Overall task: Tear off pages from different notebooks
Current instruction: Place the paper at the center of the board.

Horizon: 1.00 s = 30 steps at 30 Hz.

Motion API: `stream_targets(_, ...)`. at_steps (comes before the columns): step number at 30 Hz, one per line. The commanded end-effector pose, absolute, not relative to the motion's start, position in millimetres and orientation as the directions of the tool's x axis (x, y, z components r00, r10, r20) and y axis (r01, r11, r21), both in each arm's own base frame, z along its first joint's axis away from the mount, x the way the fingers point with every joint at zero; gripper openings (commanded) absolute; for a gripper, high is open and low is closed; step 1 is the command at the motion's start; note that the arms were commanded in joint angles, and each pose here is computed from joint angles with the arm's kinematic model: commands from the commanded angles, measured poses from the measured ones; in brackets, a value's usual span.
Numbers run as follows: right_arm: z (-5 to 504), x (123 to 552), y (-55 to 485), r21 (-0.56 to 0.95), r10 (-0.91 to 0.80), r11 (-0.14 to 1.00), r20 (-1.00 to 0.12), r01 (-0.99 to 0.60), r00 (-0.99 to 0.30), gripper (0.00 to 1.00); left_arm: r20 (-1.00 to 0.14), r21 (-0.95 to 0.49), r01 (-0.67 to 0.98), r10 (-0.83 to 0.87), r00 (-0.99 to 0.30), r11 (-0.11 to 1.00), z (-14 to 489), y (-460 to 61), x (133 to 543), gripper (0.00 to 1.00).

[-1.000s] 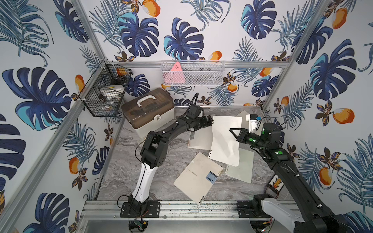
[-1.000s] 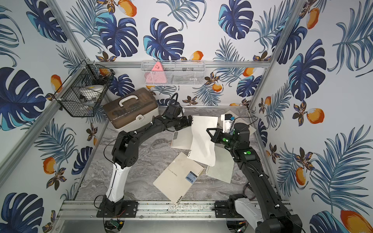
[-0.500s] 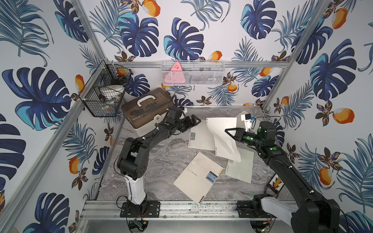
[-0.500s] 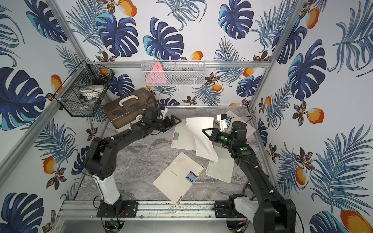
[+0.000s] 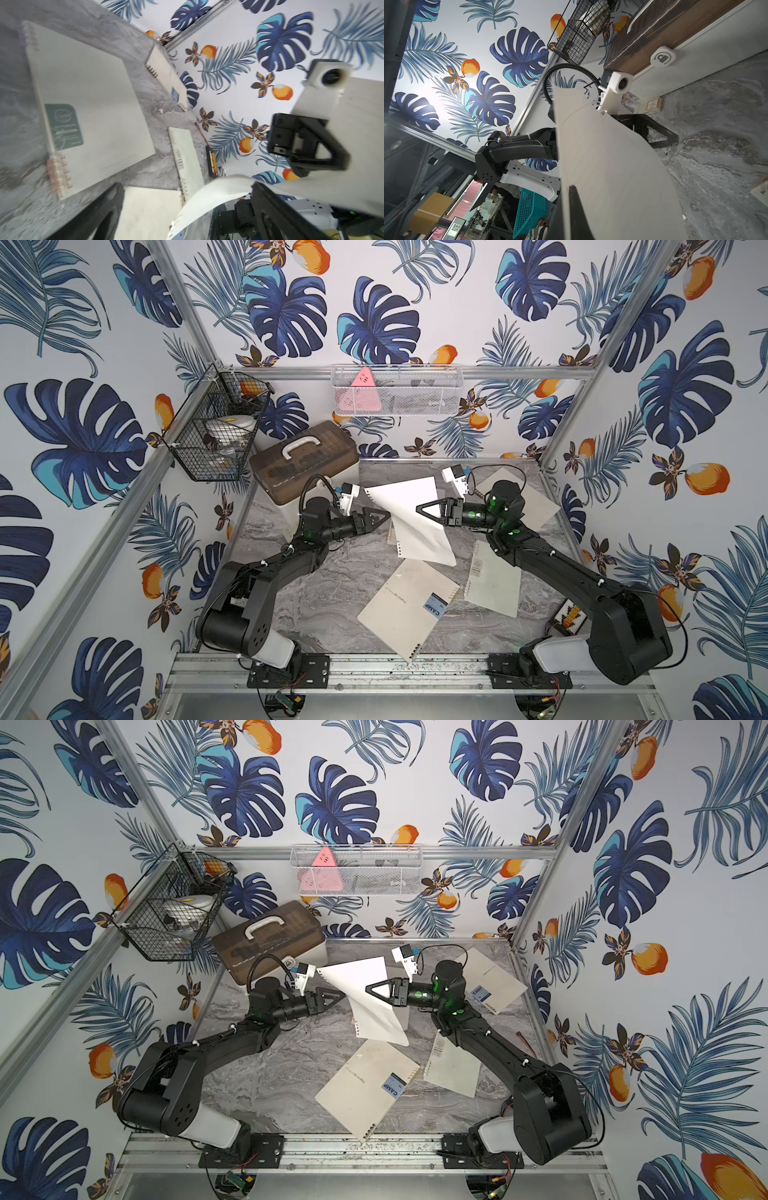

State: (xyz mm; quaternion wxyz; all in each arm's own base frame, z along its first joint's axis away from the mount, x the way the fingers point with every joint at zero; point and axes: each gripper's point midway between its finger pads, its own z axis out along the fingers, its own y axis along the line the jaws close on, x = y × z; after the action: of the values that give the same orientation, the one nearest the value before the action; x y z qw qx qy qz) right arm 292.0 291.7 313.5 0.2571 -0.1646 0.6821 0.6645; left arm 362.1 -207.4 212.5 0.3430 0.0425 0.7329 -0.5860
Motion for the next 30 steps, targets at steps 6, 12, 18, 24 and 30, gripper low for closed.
stream_targets(6,312.2,299.5,295.5,0.816,0.124,0.046,-0.577,-0.576,-0.807,0.00,-0.676,-0.699,0.713,-0.375,-0.635,0.054,281.1,-208.1,329.0,0.99)
stream_targets(12,309.9,302.6,301.0,0.825,0.114,0.038,-0.565,-0.565,-0.817,0.00,-0.690,-0.709,0.688,-0.357,-0.630,0.156,264.4,-205.5,333.8,0.95)
stream_targets(18,290.8,315.7,304.6,0.841,0.124,0.089,-0.542,-0.534,-0.831,0.00,-0.688,-0.719,0.659,-0.357,-0.632,0.220,263.5,-202.3,336.7,0.34)
stream_targets(24,252.2,336.8,294.2,0.781,0.098,0.401,-0.556,-0.479,-0.825,0.28,-0.638,-0.760,0.452,-0.399,-0.659,0.468,225.8,-176.4,347.3,0.00)
stream_targets(30,191.6,358.8,250.6,0.580,0.057,0.748,-0.539,-0.322,-0.840,0.75,-0.565,-0.613,-0.219,-0.615,-0.551,0.759,161.5,-58.6,334.5,0.00)
